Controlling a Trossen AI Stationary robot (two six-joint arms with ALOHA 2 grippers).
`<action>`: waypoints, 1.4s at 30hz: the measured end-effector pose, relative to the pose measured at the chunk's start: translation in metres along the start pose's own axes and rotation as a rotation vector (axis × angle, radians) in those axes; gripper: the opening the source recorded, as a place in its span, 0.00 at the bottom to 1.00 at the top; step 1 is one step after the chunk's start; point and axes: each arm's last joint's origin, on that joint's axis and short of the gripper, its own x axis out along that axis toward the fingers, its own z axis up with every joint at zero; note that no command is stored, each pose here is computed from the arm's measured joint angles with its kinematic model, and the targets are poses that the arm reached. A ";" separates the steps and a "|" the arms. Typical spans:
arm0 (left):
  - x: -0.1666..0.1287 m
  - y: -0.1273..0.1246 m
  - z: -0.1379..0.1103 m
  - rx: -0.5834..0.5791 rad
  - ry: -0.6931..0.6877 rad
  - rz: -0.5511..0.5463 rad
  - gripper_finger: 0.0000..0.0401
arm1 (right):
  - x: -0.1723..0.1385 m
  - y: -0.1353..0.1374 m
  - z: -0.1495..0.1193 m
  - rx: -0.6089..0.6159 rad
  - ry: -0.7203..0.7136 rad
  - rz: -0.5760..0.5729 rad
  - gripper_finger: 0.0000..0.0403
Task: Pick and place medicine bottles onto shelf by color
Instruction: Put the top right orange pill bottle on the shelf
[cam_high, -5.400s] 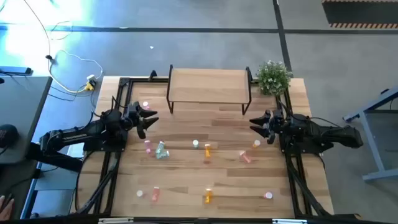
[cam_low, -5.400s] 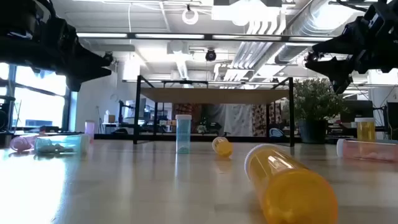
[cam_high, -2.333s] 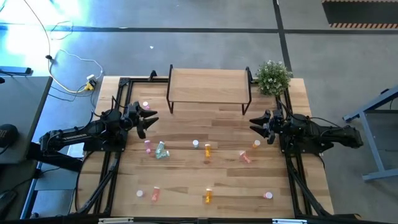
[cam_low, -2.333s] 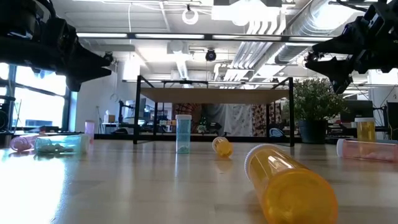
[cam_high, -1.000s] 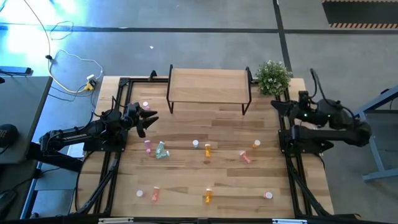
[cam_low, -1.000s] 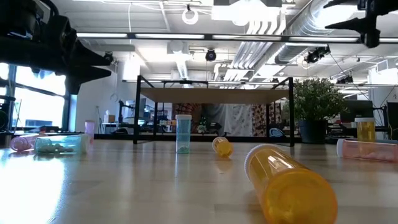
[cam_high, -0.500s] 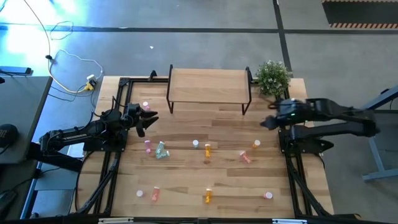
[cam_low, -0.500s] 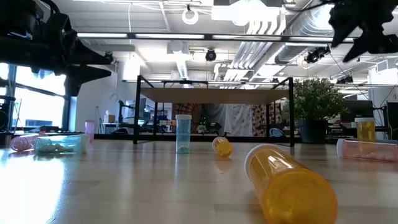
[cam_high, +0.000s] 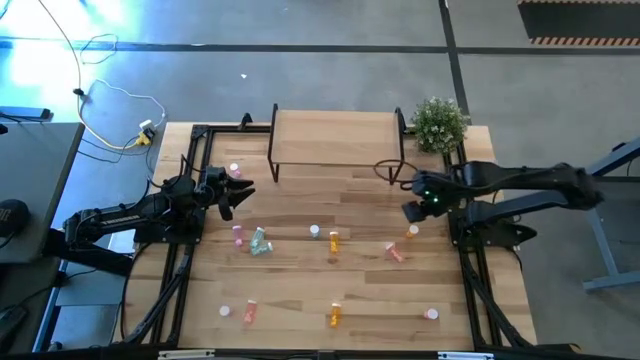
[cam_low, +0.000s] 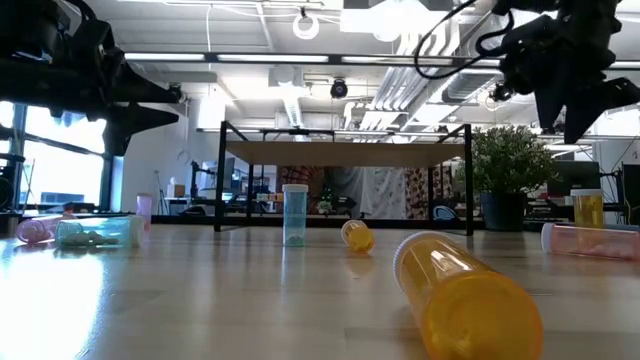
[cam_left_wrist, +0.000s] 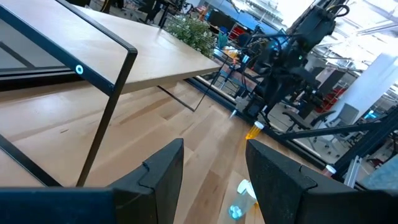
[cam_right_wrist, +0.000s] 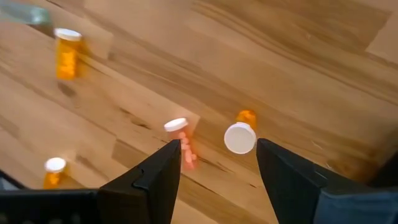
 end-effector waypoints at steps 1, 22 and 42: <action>0.000 0.000 0.000 0.000 0.000 0.000 0.41 | 0.002 0.001 0.000 0.002 0.008 -0.010 0.50; 0.000 0.000 0.000 0.000 -0.002 0.003 0.41 | 0.040 0.024 -0.023 0.114 -0.009 -0.235 0.50; 0.000 0.000 0.000 0.001 -0.002 0.003 0.41 | 0.083 0.035 -0.021 0.152 -0.011 -0.415 0.50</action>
